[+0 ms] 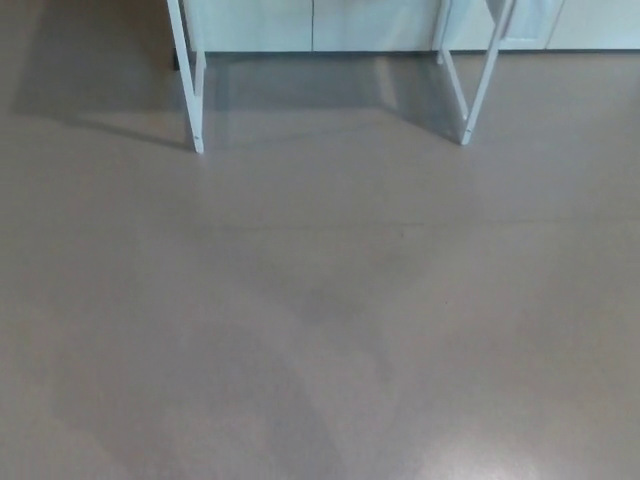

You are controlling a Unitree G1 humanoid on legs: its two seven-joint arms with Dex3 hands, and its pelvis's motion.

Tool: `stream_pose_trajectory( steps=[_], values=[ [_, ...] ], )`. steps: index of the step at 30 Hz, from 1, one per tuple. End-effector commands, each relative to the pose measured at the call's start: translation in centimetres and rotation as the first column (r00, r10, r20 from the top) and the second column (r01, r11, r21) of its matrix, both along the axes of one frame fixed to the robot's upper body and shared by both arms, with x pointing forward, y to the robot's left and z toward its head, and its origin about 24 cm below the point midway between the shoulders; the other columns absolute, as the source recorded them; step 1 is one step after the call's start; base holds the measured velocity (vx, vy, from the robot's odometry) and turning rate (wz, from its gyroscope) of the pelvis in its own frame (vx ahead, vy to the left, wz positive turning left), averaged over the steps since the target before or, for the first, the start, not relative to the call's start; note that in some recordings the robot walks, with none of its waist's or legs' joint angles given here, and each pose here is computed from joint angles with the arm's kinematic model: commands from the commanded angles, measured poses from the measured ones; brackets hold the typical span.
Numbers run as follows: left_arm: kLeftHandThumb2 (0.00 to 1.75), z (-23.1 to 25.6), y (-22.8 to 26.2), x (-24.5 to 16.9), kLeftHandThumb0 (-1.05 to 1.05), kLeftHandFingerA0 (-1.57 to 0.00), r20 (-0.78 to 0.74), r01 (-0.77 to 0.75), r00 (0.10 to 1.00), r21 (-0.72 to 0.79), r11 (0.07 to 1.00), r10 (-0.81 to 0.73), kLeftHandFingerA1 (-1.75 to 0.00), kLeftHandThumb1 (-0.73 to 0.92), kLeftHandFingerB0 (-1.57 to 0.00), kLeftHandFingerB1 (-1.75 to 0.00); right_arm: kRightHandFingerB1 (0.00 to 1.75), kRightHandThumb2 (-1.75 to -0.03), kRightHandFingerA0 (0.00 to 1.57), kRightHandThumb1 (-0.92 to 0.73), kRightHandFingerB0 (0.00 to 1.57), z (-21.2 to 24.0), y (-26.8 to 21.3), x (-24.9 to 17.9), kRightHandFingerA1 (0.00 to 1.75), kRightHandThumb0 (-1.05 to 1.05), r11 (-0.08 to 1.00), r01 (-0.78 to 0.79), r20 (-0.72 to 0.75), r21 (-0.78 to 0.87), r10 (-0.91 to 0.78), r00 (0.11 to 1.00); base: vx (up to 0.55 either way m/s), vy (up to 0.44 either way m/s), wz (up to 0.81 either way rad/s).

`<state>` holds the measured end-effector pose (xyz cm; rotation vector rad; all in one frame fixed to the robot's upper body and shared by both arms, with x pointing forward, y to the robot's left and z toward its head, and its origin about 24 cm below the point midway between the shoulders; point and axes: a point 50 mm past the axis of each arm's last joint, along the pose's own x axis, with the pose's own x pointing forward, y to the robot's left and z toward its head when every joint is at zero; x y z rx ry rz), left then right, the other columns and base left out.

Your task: The robot walks towards a table in front, picks a shampoo with left hand and puts it in a small grey container

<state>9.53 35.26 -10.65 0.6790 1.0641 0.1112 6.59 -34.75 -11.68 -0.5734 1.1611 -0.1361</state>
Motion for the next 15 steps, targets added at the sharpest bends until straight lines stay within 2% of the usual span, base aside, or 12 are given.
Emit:
stream_pose_trajectory(
  steps=[1,3,5,9,15],
  values=[
    [0.59,-0.2,-0.2,-0.6,-0.4,-0.56,-0.014,0.036,0.999,-0.004,0.999,-0.036,-0.67,0.67,-0.33,-0.34,0.37,-0.61,0.6,-0.72,0.45,0.0,-0.2,-0.8,0.43,-0.3,1.0,-0.014,-0.019,-0.002,0.014,1.0,0.61,-0.043,-0.24],
    [0.59,-0.2,-0.2,-0.6,-0.4,-0.56,-0.013,0.036,0.999,-0.003,0.999,-0.036,-0.67,0.67,-0.33,-0.34,0.37,-0.61,0.6,-0.72,0.45,0.0,-0.2,-0.8,0.43,-0.3,1.0,-0.014,-0.019,-0.001,0.014,1.0,0.53,-0.011,0.49],
    [0.59,-0.6,-0.3,-1.5,-0.43,-0.48,-0.047,-0.014,0.999,-0.025,1.0,0.013,-0.56,0.67,-0.3,-0.37,0.37,-0.62,0.58,-0.74,0.47,-0.1,-0.1,-1.5,0.42,-0.29,1.0,-0.014,-0.039,0.008,0.014,0.999,0.41,-0.06,0.01],
    [0.59,-0.7,-0.3,-1.8,-0.43,-0.51,-0.047,-0.021,0.999,-0.025,0.999,0.02,-0.6,0.66,-0.32,-0.38,0.38,-0.62,0.59,-0.73,0.48,-0.2,0.0,-1.6,0.43,-0.29,1.0,-0.011,-0.04,0.012,0.012,0.999,0.3,-0.061,-0.03],
    [0.6,-0.6,-0.3,-1.7,-0.42,-0.5,-0.051,-0.015,0.999,-0.021,1.0,0.014,-0.56,0.67,-0.31,-0.38,0.38,-0.61,0.62,-0.73,0.48,-0.3,0.1,-1.4,0.44,-0.29,1.0,-0.007,-0.047,0.0,0.007,0.999,0.36,0.116,-0.1]
  ],
)
